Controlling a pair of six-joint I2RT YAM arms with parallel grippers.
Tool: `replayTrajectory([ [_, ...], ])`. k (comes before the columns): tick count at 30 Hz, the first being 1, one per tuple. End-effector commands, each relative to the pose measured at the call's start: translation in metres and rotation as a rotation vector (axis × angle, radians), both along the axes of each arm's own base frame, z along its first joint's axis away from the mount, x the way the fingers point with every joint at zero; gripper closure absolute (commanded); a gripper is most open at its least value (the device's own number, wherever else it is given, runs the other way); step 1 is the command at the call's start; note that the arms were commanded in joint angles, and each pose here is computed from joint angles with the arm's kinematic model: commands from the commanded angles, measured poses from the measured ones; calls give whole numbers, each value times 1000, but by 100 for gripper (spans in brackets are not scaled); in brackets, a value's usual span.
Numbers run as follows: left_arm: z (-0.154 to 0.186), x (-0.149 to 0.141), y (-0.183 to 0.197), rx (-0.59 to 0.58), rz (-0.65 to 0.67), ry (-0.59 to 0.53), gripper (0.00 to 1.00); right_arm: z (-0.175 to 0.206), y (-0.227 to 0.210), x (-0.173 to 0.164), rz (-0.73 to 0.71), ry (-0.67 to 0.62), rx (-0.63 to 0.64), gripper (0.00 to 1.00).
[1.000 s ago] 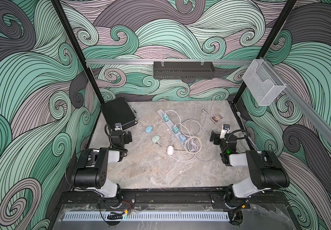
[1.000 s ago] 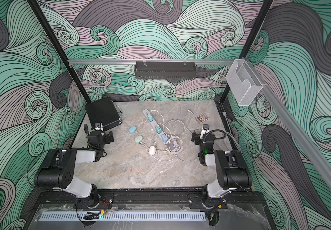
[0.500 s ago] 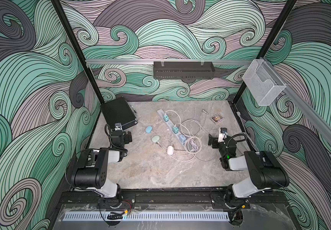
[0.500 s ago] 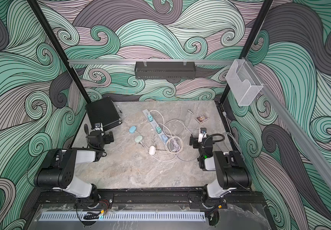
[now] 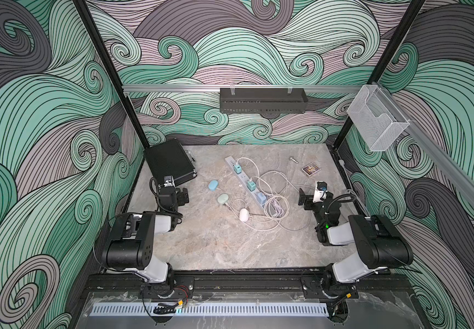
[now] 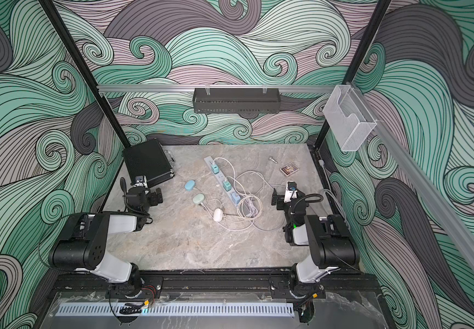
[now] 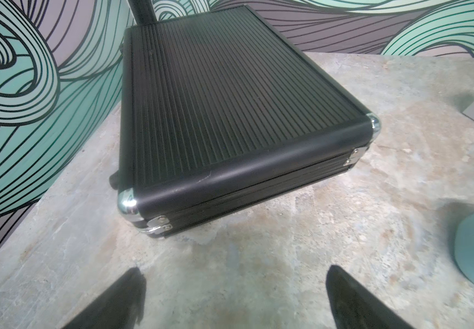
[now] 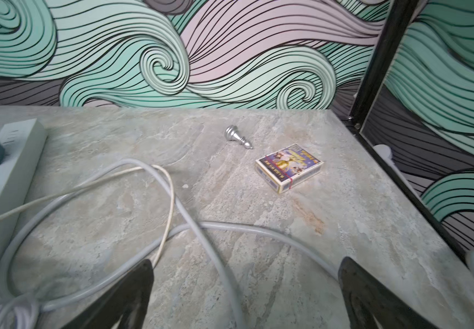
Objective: Charge the bluetooth headset
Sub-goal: Reset both arms
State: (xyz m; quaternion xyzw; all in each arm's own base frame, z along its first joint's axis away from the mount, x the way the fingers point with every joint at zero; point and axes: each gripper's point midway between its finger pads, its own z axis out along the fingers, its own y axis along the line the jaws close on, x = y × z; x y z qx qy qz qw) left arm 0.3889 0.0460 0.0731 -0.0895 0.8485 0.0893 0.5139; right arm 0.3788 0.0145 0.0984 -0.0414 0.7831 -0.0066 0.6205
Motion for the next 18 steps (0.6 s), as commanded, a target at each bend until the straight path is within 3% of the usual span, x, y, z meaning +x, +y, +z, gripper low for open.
replayTrajectory([
  [1,13,7,1,-13,5,-35,2,-1,17,11,106,60,-4,0],
  [18,13,7,1,-12,6,-35,1,-3,6,19,63,94,28,0],
])
